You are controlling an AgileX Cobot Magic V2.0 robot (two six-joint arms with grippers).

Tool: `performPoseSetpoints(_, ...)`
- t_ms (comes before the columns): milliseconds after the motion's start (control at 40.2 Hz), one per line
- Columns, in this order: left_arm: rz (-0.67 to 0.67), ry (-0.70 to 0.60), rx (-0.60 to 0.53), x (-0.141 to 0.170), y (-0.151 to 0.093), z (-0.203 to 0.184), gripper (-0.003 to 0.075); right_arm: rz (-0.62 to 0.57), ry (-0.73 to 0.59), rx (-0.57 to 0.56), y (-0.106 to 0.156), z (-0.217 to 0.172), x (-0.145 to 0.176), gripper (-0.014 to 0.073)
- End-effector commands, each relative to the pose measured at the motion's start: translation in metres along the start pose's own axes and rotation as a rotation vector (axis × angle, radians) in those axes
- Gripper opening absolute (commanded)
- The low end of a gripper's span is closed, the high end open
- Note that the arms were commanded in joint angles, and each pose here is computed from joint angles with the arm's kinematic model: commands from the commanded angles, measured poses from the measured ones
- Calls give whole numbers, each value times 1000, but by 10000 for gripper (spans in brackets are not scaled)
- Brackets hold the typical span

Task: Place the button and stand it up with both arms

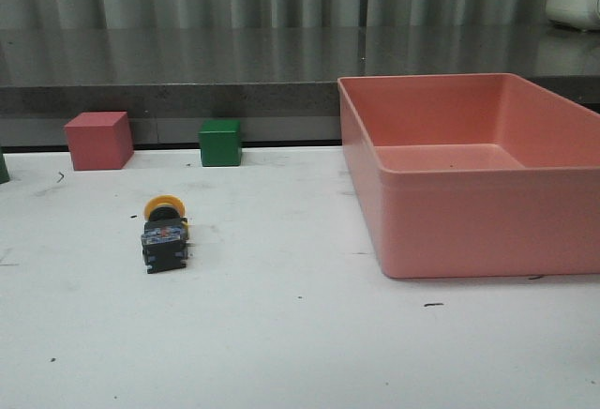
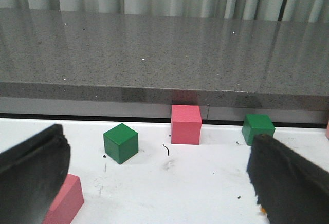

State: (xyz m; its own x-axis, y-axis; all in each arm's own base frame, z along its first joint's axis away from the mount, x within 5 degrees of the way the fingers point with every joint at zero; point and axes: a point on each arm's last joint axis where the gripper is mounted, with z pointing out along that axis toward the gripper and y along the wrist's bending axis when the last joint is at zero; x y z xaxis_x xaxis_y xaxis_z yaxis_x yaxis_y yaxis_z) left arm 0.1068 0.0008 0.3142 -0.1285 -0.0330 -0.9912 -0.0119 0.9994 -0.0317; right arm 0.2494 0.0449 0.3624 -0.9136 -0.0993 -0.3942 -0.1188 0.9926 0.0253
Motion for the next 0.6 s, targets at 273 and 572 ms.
performPoseSetpoints(273,-10,-105,8,-19,-1,-1,670,-14,-461,-17,-8,-11,102,-62)
performPoseSetpoints(572,-10,-105,8,-19,-1,-1,670,-29,-871,-23,-13,-10,175,-62)
